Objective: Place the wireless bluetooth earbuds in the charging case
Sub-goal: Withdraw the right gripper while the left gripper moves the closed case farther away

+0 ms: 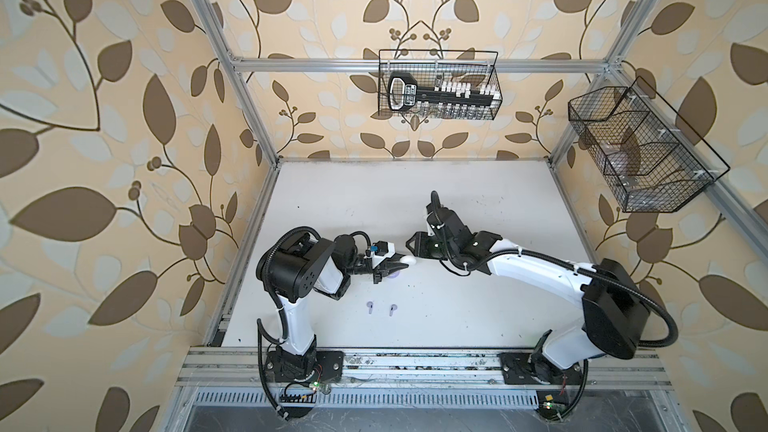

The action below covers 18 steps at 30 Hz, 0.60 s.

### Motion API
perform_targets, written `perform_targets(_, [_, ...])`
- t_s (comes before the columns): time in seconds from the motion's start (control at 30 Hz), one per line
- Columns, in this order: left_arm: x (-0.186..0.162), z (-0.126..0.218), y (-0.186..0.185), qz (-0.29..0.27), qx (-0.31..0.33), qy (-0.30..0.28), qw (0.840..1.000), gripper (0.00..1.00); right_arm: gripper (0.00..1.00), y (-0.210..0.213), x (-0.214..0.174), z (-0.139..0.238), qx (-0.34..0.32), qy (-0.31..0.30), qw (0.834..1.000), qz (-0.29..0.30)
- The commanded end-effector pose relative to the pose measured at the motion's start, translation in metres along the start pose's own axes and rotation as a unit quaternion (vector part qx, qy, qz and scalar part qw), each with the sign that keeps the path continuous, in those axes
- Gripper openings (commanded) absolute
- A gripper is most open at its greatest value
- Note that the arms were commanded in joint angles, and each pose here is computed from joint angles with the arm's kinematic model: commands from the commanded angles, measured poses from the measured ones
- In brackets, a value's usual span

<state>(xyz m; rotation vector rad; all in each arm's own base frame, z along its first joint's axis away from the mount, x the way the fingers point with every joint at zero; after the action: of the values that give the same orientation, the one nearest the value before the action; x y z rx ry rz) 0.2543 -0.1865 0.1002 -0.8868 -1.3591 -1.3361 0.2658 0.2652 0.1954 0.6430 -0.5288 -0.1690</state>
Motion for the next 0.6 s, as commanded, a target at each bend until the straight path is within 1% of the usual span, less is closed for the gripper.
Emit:
perform_targets(0.0, [0.014, -0.002, 0.016, -0.020, 0.035, -0.013, 0.999, 0.00, 0.39, -0.018, 0.002, 0.023, -0.034, -0.050, 0.998, -0.005])
perform_targets(0.1, [0.015, -0.003, 0.028, 0.008, 0.067, -0.009, 0.998, 0.00, 0.41, -0.029, -0.001, 0.044, -0.055, -0.104, 0.993, 0.007])
perform_targets(0.17, [0.016, -0.004, 0.034, 0.028, 0.082, -0.009, 0.996, 0.00, 0.41, -0.039, -0.006, 0.051, -0.063, -0.115, 0.991, 0.001])
perform_targets(0.3, [0.022, -0.005, 0.043, 0.061, 0.097, -0.017, 0.993, 0.00, 0.42, -0.053, -0.013, 0.055, -0.068, -0.121, 0.990, -0.008])
perform_targets(0.47, [0.033, -0.009, 0.054, 0.093, 0.094, -0.029, 0.991, 0.00, 0.41, -0.059, -0.017, 0.059, -0.082, -0.125, 0.989, -0.006])
perform_targets(0.57, [0.034, -0.012, 0.059, 0.108, 0.090, -0.022, 0.990, 0.00, 0.41, -0.062, -0.020, 0.060, -0.084, -0.126, 0.988, -0.007])
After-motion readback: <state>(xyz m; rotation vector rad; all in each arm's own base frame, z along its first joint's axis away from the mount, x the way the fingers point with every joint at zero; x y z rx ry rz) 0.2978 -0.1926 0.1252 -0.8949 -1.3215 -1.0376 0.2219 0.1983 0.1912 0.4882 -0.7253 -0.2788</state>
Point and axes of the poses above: each gripper's point midway between its finger pads, its own z axis back along the fingers, its own y axis along the line the jaws close on, x = y × z, the point moved 7 cm from there along z, back along the fingers, and after that the axes turned 10 degrees about -z, right-handed, at the moved point
